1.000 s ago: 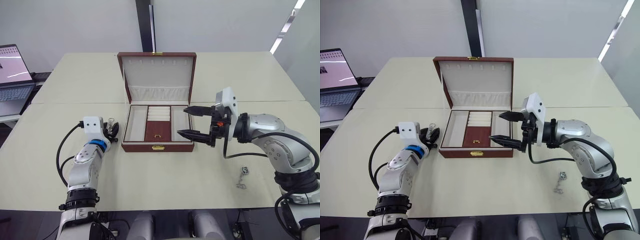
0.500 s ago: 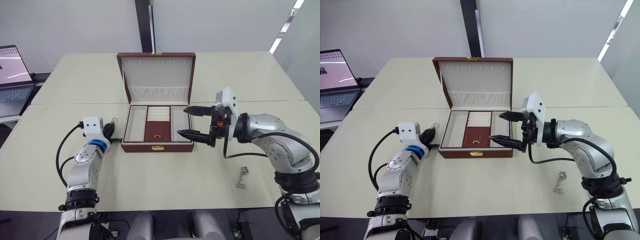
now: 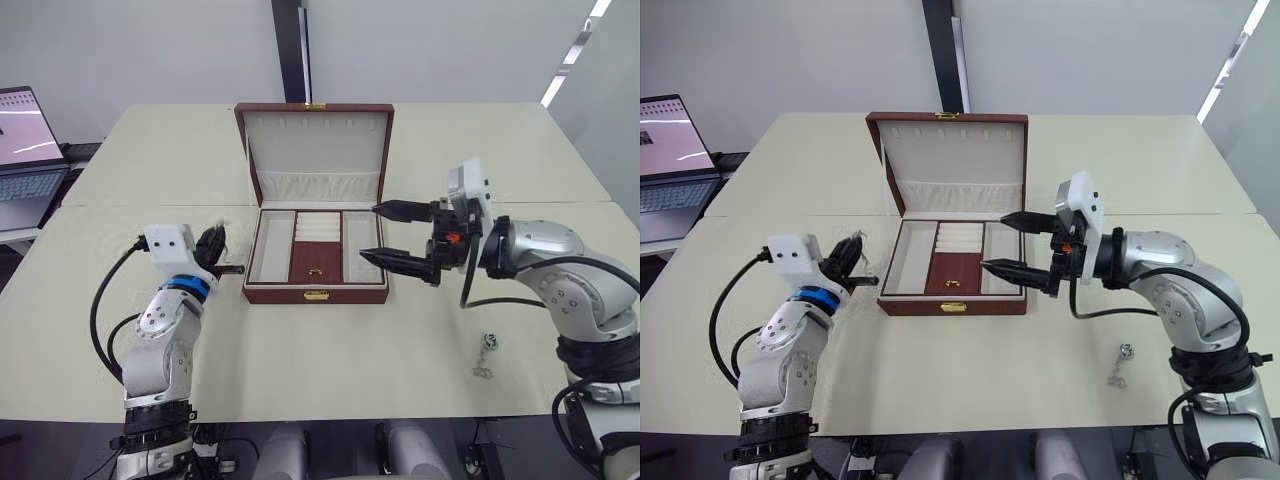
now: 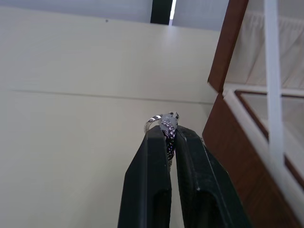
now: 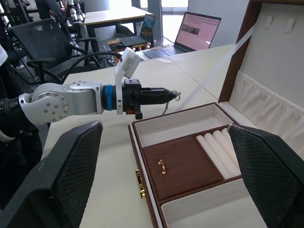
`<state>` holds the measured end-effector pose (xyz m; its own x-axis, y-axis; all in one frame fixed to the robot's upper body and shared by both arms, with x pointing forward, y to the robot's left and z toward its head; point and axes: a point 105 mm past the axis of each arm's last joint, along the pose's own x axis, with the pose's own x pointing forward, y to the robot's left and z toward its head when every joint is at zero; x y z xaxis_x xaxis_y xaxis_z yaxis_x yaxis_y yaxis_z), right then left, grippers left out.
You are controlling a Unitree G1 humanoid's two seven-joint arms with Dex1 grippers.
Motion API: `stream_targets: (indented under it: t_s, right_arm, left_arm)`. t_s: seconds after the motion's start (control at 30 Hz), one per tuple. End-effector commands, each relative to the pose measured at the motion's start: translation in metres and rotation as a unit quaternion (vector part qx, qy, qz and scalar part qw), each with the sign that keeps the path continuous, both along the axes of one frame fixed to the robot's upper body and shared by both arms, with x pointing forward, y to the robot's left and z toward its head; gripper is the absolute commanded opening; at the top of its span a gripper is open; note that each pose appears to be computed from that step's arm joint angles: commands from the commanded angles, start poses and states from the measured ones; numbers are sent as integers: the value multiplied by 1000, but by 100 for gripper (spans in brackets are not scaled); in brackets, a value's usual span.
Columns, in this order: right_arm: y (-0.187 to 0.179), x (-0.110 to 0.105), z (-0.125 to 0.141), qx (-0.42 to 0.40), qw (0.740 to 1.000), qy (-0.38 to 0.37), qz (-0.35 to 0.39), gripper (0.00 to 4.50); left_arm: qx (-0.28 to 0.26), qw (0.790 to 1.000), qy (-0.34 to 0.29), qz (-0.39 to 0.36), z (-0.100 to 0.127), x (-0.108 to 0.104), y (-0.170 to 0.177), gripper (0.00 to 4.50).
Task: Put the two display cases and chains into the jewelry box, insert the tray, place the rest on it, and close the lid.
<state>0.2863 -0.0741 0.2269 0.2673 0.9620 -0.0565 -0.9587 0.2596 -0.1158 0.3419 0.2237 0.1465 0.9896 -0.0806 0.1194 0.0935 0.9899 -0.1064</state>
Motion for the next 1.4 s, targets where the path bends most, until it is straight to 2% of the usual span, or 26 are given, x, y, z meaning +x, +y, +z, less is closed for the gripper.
stream_targets:
  t_s: [0.03,0.3,0.57,0.77,0.9,1.1,1.4]
  right_arm:
    - [-1,-5,16,2,999,-33,6,450]
    - [-3,-3,16,-3,999,-34,-1,450]
    - [-6,-2,16,-5,999,-34,-9,450]
    - [-8,-2,15,-4,999,-33,-13,450]
    - [-9,-1,13,-5,999,-31,-15,450]
    - [-8,-1,12,-6,999,-30,-15,450]
    - [-9,-1,11,-7,999,-28,-16,450]
  left_arm:
    - [-13,999,-45,-14,32,-8,-15,0]
    - [-32,994,-75,-69,62,-9,-56,0]
    - [-41,990,-80,-107,70,-6,-82,0]
    - [-38,991,-74,-105,67,-5,-81,0]
    - [-37,992,-60,-103,57,-5,-79,0]
    - [-38,994,-24,-98,31,-5,-74,0]
    - [-41,995,-11,-93,18,-5,-73,0]
